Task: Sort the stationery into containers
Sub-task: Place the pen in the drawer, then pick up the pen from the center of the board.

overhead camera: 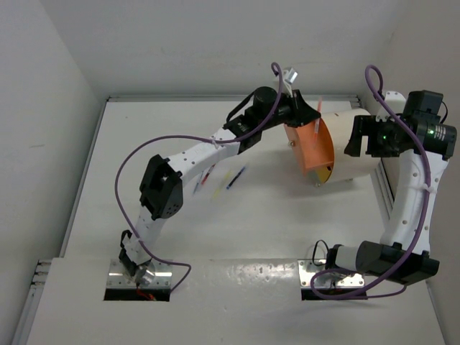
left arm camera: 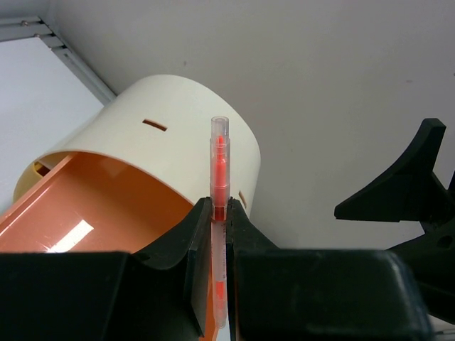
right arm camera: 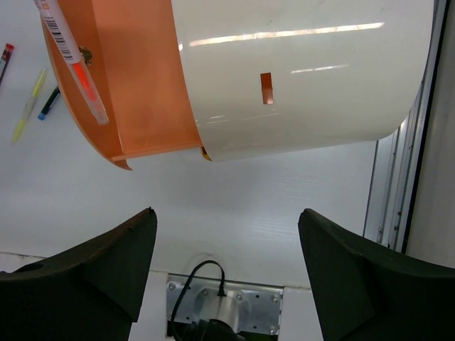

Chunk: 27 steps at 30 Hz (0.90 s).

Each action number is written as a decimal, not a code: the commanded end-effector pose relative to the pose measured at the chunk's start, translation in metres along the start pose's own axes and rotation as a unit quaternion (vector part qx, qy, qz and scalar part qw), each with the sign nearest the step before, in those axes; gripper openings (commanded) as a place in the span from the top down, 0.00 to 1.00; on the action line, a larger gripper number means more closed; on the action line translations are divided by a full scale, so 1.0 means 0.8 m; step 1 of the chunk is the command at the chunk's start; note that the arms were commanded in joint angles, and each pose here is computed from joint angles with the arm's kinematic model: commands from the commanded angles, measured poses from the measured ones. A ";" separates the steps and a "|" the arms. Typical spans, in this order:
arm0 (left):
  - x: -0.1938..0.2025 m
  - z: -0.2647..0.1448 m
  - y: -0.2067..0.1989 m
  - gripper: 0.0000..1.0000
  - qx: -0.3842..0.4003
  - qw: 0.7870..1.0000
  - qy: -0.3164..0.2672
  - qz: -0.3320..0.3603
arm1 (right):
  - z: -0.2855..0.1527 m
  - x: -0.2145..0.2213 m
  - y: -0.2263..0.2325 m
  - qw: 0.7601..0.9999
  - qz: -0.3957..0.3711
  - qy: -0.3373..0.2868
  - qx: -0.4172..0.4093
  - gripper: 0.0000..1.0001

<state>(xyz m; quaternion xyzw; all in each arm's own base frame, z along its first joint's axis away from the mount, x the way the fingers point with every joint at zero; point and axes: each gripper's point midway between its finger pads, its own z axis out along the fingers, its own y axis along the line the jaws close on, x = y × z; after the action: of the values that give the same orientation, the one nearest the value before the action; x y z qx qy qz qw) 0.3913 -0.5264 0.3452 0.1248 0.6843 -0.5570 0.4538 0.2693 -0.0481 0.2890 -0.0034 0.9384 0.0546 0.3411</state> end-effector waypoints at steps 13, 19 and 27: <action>-0.001 -0.005 -0.015 0.20 0.010 0.999 0.007 0.032 | -0.002 -0.010 0.002 1.000 -0.002 -0.016 -0.005 0.21; -0.110 -0.058 -0.045 0.17 0.003 0.992 -0.036 0.125 | -0.008 -0.013 0.005 1.000 -0.005 -0.026 -0.006 0.21; -0.063 -0.206 0.070 0.34 -0.175 0.922 0.136 0.318 | -0.007 -0.014 0.007 0.999 -0.006 -0.030 -0.009 0.21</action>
<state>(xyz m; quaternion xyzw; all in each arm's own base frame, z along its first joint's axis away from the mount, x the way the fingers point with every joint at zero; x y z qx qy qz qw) 0.4064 -0.3888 0.3700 0.2249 0.7317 -0.3527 0.5381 0.2693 -0.0466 0.2901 -0.0048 0.9373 0.0577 0.3437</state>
